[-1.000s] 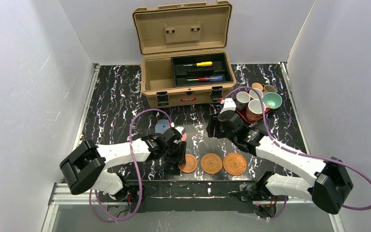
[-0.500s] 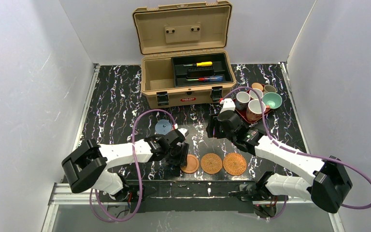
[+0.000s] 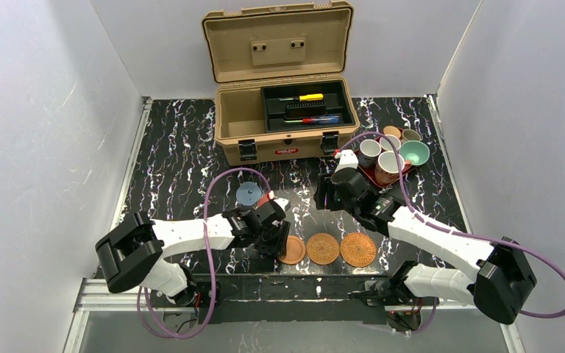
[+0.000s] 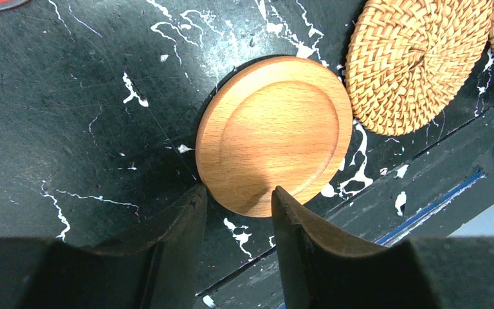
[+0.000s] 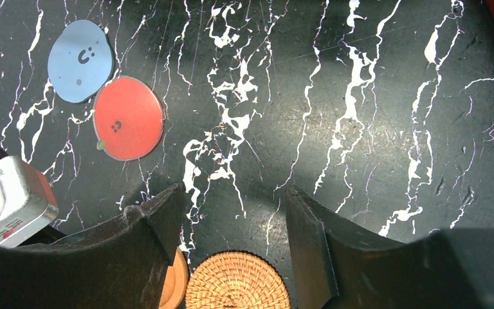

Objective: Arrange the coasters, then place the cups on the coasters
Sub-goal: Move the coaster to the corner of the board.

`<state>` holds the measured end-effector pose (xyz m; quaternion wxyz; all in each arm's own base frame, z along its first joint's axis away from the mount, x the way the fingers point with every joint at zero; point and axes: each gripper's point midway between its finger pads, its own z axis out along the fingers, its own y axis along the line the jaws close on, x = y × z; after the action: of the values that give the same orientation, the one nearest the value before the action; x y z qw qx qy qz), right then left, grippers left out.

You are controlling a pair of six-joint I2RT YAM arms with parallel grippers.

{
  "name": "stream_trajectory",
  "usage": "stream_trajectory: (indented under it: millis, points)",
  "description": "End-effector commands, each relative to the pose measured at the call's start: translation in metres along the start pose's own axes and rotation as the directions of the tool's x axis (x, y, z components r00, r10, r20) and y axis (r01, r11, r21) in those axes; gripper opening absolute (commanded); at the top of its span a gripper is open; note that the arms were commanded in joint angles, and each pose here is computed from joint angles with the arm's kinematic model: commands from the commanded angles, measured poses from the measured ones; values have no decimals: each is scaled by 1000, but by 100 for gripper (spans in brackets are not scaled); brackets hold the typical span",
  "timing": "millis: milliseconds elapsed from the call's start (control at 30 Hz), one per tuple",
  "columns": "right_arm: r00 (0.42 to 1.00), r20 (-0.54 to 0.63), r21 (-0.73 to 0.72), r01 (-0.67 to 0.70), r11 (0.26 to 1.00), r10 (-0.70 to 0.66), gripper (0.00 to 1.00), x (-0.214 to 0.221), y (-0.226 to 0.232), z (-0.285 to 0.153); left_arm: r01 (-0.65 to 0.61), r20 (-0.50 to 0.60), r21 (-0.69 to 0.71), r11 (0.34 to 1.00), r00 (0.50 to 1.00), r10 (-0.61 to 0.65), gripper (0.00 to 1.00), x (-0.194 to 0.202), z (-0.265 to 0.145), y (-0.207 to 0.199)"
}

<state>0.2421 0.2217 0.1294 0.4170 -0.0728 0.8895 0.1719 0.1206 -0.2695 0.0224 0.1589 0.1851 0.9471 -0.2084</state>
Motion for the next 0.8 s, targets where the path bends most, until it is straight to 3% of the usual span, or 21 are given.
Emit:
stream_trajectory:
  millis: [0,300,467,767]
  points:
    - [999,25,-15,-23,1000,23,67,-3,2,3,-15,-88,-87,996,996,7,40,24,0,18]
    - [999,31,-11,-23,1000,23,67,-4,1,2,-15,-56,-107,994,998,9,41,22,-4,20]
    - [999,38,-14,-23,1000,24,68,-5,1,0,34,6,-143,989,999,-34,63,12,-14,25]
    - [999,50,-11,-13,1000,13,68,-13,0,-8,19,141,-161,987,990,4,84,-44,-50,16]
